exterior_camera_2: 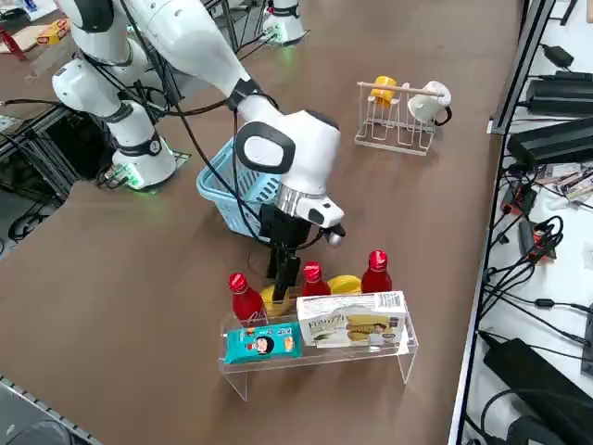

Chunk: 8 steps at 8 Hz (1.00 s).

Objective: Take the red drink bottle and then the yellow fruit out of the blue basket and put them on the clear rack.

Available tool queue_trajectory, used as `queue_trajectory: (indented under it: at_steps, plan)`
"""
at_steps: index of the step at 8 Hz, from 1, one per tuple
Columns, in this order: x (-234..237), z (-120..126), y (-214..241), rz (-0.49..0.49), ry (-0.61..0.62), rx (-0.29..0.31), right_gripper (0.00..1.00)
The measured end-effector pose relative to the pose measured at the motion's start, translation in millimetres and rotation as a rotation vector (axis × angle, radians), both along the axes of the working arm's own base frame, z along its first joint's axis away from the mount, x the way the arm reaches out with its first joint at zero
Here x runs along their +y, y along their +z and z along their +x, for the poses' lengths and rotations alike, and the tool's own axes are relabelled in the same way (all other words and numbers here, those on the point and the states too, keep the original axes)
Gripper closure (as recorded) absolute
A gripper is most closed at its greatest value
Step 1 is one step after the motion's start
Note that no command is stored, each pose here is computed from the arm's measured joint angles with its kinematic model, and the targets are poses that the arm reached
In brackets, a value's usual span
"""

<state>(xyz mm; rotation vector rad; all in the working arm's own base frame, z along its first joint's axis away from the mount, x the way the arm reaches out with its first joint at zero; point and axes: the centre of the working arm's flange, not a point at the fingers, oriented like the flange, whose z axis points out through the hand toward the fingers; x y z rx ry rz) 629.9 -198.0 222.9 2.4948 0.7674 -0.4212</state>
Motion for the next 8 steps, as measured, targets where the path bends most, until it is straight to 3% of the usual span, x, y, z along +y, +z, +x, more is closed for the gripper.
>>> queue_trajectory:
  at_steps: [4, 8]
  plan:
    - [2, 12, 25, -0.01, -0.039, -0.006, 0.0]
    - [55, 28, 138, 0.11, -0.203, -0.047, 0.0]
